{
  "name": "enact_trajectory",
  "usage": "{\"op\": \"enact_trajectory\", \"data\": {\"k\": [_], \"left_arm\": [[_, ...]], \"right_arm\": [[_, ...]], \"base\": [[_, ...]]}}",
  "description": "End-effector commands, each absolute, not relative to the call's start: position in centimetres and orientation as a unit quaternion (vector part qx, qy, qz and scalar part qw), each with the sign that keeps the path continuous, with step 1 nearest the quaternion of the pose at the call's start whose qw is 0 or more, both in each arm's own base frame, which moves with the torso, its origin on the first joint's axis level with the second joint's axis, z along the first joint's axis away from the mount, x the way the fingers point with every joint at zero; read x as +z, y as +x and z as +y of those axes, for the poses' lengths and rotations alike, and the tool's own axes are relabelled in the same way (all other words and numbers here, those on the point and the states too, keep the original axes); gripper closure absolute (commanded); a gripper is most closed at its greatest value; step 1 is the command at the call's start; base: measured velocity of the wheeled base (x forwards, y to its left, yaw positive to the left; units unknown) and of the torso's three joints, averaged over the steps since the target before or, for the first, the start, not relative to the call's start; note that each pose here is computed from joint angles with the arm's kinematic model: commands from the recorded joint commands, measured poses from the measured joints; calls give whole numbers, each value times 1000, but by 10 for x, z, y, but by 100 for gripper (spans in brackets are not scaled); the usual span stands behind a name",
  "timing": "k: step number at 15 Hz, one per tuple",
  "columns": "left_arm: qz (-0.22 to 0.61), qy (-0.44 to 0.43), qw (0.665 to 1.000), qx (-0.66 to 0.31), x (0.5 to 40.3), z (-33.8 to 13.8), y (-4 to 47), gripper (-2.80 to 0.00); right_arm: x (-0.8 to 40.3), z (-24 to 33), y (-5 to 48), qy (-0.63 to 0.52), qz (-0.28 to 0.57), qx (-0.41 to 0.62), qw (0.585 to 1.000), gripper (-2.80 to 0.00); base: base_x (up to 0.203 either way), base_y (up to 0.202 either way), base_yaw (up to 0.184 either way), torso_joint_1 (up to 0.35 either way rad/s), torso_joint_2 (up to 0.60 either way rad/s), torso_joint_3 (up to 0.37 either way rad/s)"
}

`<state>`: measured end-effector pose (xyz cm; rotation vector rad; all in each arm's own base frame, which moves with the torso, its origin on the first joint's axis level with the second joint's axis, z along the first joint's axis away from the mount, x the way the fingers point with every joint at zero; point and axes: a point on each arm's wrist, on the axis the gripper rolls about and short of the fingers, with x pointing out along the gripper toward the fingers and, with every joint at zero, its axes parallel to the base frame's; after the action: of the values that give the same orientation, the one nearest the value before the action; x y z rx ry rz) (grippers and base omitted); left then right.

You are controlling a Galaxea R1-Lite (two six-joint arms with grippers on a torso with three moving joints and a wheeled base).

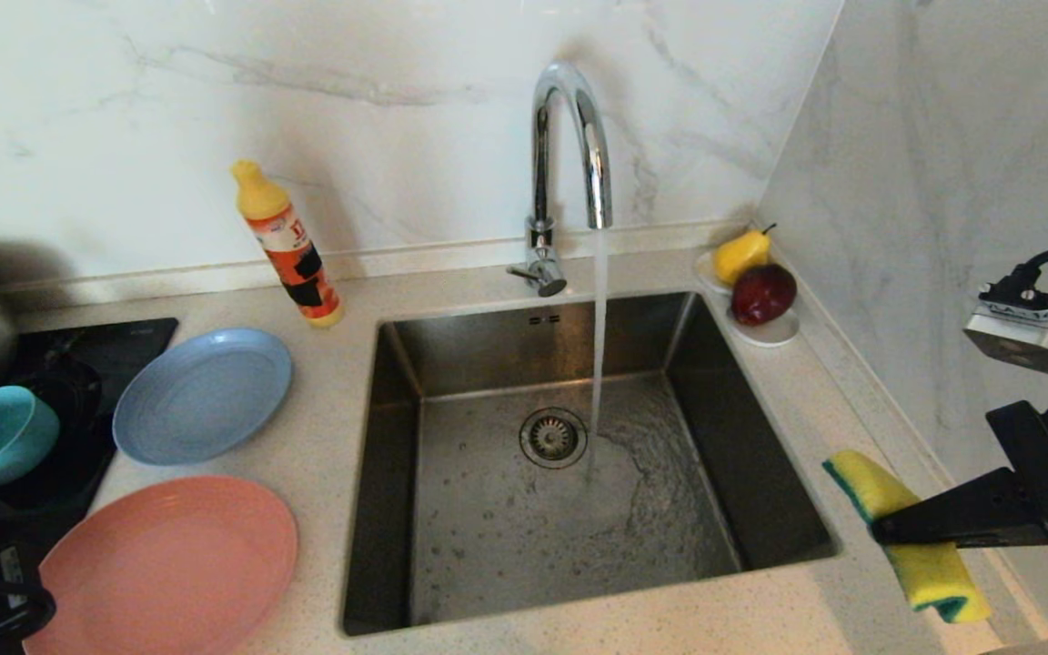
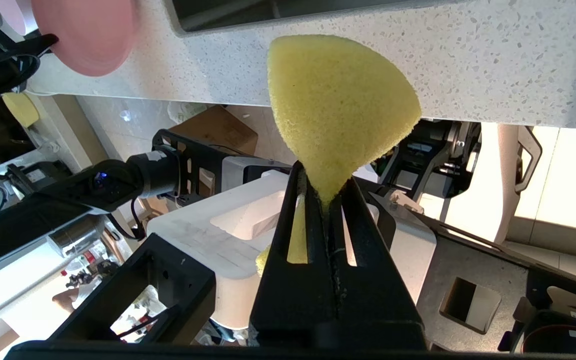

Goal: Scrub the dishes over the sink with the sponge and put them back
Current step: Place the plate on the table

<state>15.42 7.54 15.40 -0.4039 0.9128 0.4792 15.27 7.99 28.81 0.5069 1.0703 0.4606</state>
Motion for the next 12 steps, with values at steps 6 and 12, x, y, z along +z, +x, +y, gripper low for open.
{"op": "enact_trajectory", "data": {"k": [6,12], "left_arm": [[435,-209,839,252,134,114,172,0],[422,-212,843,258,136,130,180,0]], "right_arm": [[289,80,152,239,501,215,803,0],[289,80,152,238,500,217,804,0]], "base": [[0,0,0,0,0,0],[0,0,0,0,0,0]]}}
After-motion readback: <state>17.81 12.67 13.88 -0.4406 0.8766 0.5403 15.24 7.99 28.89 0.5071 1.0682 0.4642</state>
